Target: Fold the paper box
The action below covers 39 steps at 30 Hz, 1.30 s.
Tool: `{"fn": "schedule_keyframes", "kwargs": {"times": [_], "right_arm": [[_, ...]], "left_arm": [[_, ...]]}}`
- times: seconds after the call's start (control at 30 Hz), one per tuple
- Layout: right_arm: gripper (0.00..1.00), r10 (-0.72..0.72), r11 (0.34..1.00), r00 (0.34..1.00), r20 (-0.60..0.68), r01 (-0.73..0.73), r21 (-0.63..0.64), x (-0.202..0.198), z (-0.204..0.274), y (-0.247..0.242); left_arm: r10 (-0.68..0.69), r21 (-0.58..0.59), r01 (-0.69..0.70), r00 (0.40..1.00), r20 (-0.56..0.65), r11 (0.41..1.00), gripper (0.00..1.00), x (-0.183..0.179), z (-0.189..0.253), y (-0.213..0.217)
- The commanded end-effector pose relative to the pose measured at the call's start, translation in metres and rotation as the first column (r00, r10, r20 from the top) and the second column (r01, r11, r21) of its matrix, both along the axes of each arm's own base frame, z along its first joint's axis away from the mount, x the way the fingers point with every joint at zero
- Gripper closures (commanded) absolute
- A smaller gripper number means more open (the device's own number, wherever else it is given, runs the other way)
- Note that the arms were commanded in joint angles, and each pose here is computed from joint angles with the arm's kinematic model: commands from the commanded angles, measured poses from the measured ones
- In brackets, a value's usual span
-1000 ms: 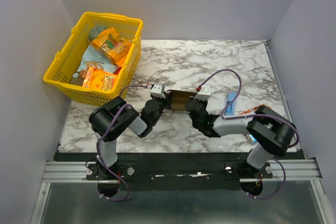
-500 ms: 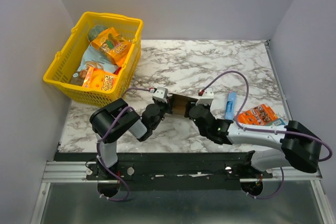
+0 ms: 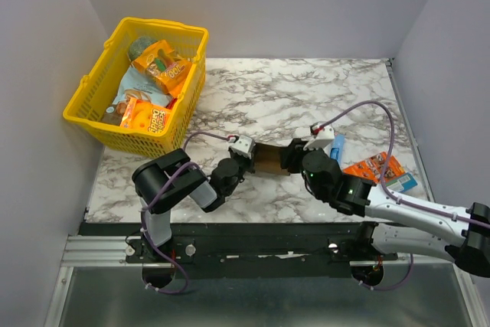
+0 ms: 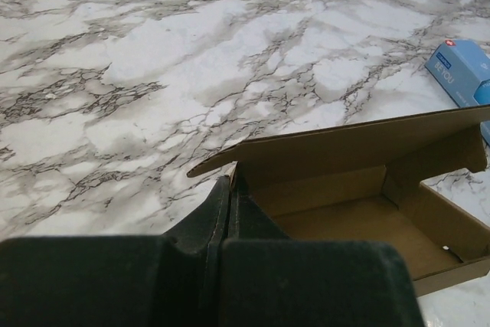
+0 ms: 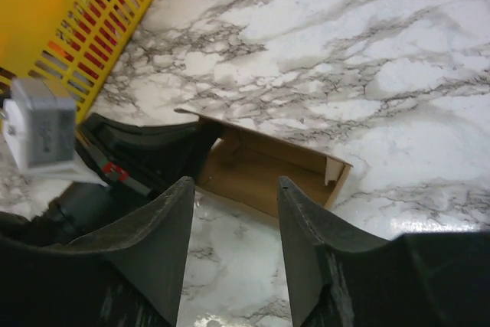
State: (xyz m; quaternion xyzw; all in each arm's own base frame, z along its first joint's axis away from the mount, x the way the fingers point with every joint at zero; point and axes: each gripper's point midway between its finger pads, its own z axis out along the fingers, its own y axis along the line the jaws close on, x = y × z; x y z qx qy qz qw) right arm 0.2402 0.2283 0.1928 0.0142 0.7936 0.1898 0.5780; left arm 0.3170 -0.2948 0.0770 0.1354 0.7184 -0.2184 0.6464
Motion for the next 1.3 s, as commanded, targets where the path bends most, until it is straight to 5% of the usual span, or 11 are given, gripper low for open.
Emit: {"fn": "schedule_keyframes", "kwargs": {"times": [0.0, 0.43, 0.53, 0.6, 0.77, 1.27], "right_arm": [[0.47, -0.004, 1.0, 0.999, -0.046, 0.004, -0.006, 0.018, 0.009, 0.004], [0.49, -0.044, 0.995, 0.974, -0.221, 0.024, -0.093, 0.041, -0.074, 0.021], [0.5, -0.061, 0.995, 0.968, -0.244, 0.039, -0.093, 0.037, -0.086, 0.017], [0.5, -0.069, 0.994, 0.964, -0.258, 0.046, -0.094, 0.034, -0.093, 0.014], [0.5, -0.08, 0.994, 0.954, -0.288, 0.053, -0.1, 0.03, -0.105, 0.011], [0.52, -0.125, 0.989, 0.93, -0.345, 0.087, -0.123, 0.026, -0.134, 0.007]], "left_arm": [[-0.001, 0.194, 0.015, 0.997, -0.072, 0.981, 1.0, -0.02, -0.046, 0.016], [-0.039, 0.265, 0.044, 0.999, -0.024, 0.963, 1.0, -0.038, -0.042, 0.003], [-0.033, 0.266, 0.039, 0.999, -0.027, 0.963, 0.85, -0.039, -0.039, 0.003], [-0.036, 0.272, 0.043, 0.999, -0.031, 0.961, 0.64, -0.042, -0.037, 0.003], [-0.054, 0.297, 0.065, 0.998, -0.044, 0.953, 0.42, -0.051, -0.033, -0.001], [-0.064, 0.278, 0.099, 0.989, -0.13, 0.955, 0.13, -0.074, -0.016, 0.019]]}}
